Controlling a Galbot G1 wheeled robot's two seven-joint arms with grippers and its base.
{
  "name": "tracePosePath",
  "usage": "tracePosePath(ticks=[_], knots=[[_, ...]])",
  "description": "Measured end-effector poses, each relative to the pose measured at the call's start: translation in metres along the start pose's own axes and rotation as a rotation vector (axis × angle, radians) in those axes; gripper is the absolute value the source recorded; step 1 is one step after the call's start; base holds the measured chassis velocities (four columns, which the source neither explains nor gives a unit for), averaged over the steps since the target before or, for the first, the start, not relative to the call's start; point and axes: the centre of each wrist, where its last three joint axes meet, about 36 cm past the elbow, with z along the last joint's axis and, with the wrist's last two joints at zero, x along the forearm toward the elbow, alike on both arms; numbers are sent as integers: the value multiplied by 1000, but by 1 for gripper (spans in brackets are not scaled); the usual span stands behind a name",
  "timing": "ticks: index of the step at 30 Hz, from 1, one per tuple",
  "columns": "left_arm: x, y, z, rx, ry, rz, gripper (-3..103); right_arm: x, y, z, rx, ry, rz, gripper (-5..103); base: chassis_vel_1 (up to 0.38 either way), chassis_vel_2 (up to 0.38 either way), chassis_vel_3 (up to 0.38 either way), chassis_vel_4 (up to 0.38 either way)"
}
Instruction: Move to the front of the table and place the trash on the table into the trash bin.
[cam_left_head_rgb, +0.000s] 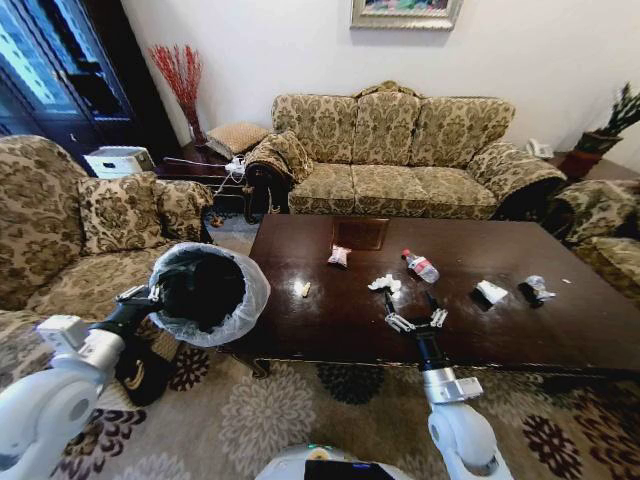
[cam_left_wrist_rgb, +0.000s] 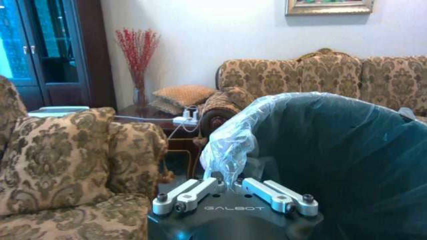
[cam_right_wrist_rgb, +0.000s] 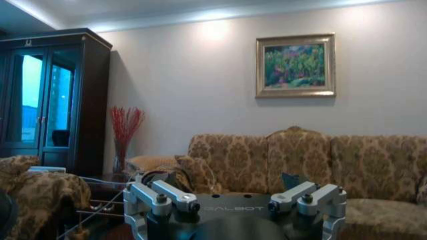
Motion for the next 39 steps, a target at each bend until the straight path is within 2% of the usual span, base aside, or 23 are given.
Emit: tracePosePath(ticks=[3,6,7,9,13,18,23,24,25,28,29,32,39], knots=[[0,-1,0,1,-1,1,1,-7,6,3,-45,33,-6,100,182,178,-182,-201],[0,-5,1,10,0,9,1,-28,17,7,-162,187,-56,100,124,112,-103,-74],[0,-5,1,10,0,9,1,-28,17,7,-162,187,-56,100,119,55,-69,-62],[2,-9,1,13,1,17,1,-52,25,11,-210,335,-87,100,25,27,-11,-3],[4,-11,1,7,7,24,1,-84,41,26,-244,453,-129,100,-7,-18,3,4],[7,-10,-1,-4,13,25,1,-124,64,59,-202,512,-185,100,-43,-31,24,4],[9,-11,3,15,18,10,1,-145,93,83,-171,526,-204,100,0,0,0,0],[10,-11,5,23,22,6,1,-154,105,90,-165,534,-193,100,0,0,0,0],[10,-11,5,23,22,6,1,-154,105,90,-165,534,-193,100,0,0,0,0],[10,-12,7,24,30,5,1,-172,130,103,-152,559,-157,100,0,0,0,0],[10,-12,7,24,30,5,1,-172,130,103,-152,559,-157,100,0,0,0,0],[8,-10,6,14,32,6,1,-188,150,116,-159,553,-109,100,0,0,0,0],[8,-9,6,11,36,2,1,-203,165,130,-186,559,-62,100,0,0,0,0]])
